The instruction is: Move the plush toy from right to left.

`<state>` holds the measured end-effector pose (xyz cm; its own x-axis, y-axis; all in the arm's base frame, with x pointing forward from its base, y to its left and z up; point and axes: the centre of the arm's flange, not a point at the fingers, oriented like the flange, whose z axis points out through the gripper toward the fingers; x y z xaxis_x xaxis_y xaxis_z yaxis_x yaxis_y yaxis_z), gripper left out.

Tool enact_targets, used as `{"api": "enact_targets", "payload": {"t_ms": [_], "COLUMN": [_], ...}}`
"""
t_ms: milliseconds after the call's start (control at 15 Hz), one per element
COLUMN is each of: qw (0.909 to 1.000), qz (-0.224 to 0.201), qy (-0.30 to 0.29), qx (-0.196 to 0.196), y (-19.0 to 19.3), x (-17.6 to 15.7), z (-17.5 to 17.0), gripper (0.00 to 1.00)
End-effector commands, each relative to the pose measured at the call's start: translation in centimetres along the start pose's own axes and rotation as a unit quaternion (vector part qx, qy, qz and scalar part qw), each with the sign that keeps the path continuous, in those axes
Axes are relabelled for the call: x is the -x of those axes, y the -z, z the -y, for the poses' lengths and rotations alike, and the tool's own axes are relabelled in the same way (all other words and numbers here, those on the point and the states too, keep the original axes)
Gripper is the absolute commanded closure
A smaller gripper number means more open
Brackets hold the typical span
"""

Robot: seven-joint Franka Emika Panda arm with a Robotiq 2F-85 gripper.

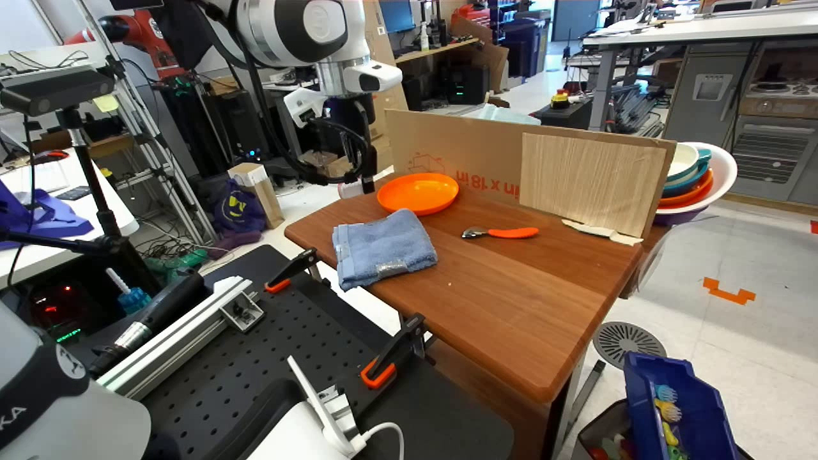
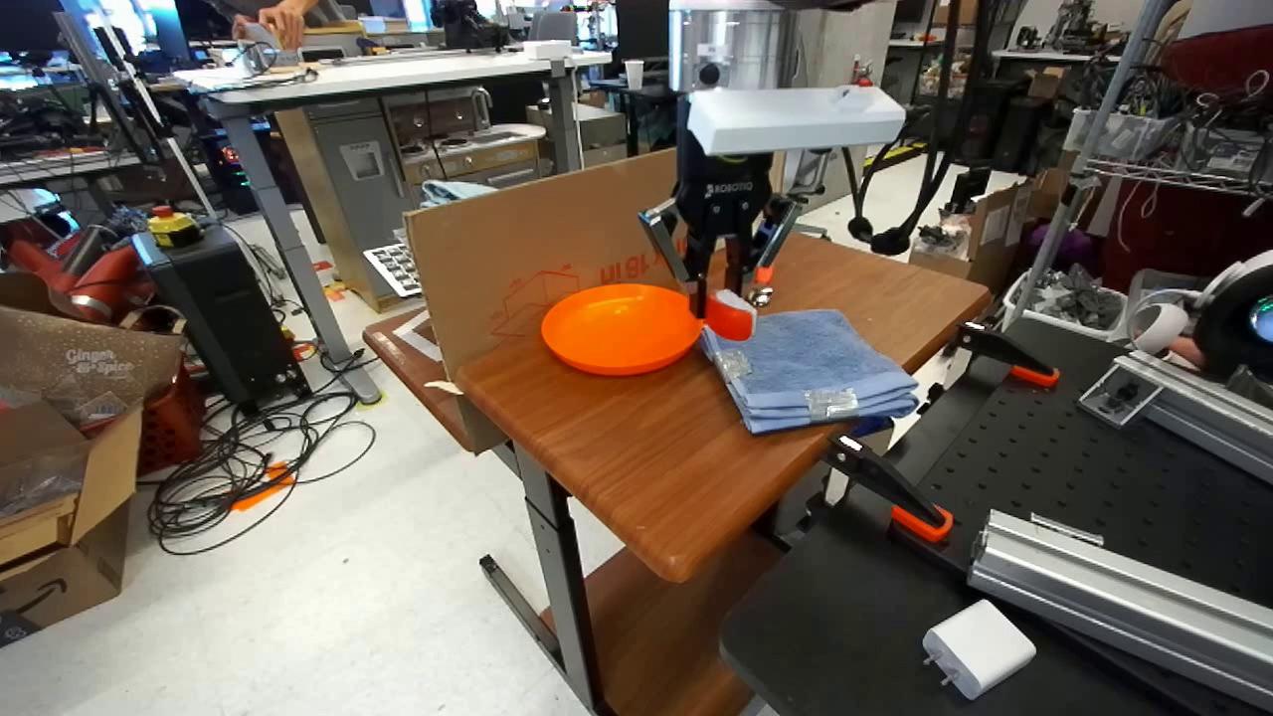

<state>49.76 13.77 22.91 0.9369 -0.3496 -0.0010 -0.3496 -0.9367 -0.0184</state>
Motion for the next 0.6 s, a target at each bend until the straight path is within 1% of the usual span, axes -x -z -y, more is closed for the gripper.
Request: {"api": "enact_targets", "payload": {"t_ms": [0,267,533], "qw": [0.9998,0.9996,0.9996], "qz": [-0.015,-0.017,-0.013], "qy": [-0.013,-0.019,-0.019], "qx": [0.004,0.008,0.016], "y": [-1.5,-3.2,-4.9], "x": [-1.8,-2.2,-1.7], "z": [2.3,4.3,5.8], "gripper": [0.92,0.92,0.92]}}
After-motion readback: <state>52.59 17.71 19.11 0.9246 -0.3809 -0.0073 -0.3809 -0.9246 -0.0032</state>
